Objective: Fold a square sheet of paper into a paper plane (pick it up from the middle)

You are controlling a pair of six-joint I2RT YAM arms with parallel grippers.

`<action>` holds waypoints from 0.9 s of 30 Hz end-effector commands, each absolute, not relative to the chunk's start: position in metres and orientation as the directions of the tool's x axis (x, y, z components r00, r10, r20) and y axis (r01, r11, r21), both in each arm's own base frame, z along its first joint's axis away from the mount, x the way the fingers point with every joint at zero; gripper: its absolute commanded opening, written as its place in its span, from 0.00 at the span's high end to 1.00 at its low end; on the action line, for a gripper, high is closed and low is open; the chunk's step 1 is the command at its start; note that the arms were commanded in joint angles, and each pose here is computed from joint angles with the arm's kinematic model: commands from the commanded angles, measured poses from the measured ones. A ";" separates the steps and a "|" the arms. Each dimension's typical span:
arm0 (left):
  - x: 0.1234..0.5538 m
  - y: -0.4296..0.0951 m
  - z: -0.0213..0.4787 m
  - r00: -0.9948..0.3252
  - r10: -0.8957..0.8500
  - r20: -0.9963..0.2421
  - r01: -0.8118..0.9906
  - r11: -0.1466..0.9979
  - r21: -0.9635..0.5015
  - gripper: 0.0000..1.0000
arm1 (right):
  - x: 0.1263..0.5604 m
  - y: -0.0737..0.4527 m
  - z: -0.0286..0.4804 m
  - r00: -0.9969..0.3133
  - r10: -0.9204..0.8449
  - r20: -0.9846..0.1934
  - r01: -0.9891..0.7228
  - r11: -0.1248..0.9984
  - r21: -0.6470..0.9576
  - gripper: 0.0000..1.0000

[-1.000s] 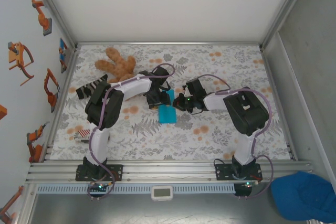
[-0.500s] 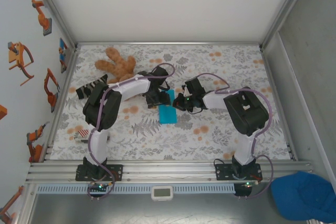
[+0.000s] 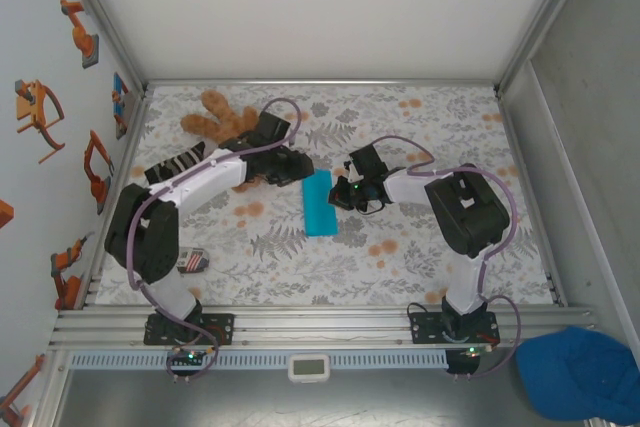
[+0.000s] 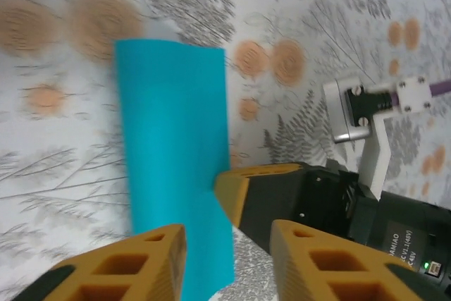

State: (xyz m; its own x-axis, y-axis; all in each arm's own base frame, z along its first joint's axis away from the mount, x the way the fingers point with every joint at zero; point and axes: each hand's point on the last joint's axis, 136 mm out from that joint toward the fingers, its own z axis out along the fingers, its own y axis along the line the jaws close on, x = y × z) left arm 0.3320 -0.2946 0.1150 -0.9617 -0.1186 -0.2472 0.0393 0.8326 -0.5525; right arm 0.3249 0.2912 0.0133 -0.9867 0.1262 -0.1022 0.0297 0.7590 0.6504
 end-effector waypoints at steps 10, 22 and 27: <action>0.313 -0.336 0.052 -0.999 -0.033 -0.011 -0.019 0.790 -0.612 0.91 | 0.285 0.236 -0.065 -0.986 0.163 0.030 0.162 0.907 0.389 1.00; 0.302 -0.309 0.019 -1.000 -0.012 0.017 -0.019 0.887 -0.462 0.95 | 0.281 0.228 -0.068 -0.988 0.155 0.026 0.154 0.923 0.354 1.00; 0.302 -0.297 0.012 -1.000 -0.002 0.000 -0.002 0.902 -0.431 0.95 | 0.279 0.226 -0.069 -0.988 0.150 0.027 0.150 0.927 0.344 1.00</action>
State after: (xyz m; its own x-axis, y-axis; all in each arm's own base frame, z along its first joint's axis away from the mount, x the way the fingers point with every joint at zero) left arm 0.3085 -0.3101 0.0227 -0.9995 -0.0296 -0.0057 -0.0232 0.8766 -0.4806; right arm 0.3275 0.2924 0.0127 -0.9863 0.1178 -0.1159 0.0143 0.7595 0.6504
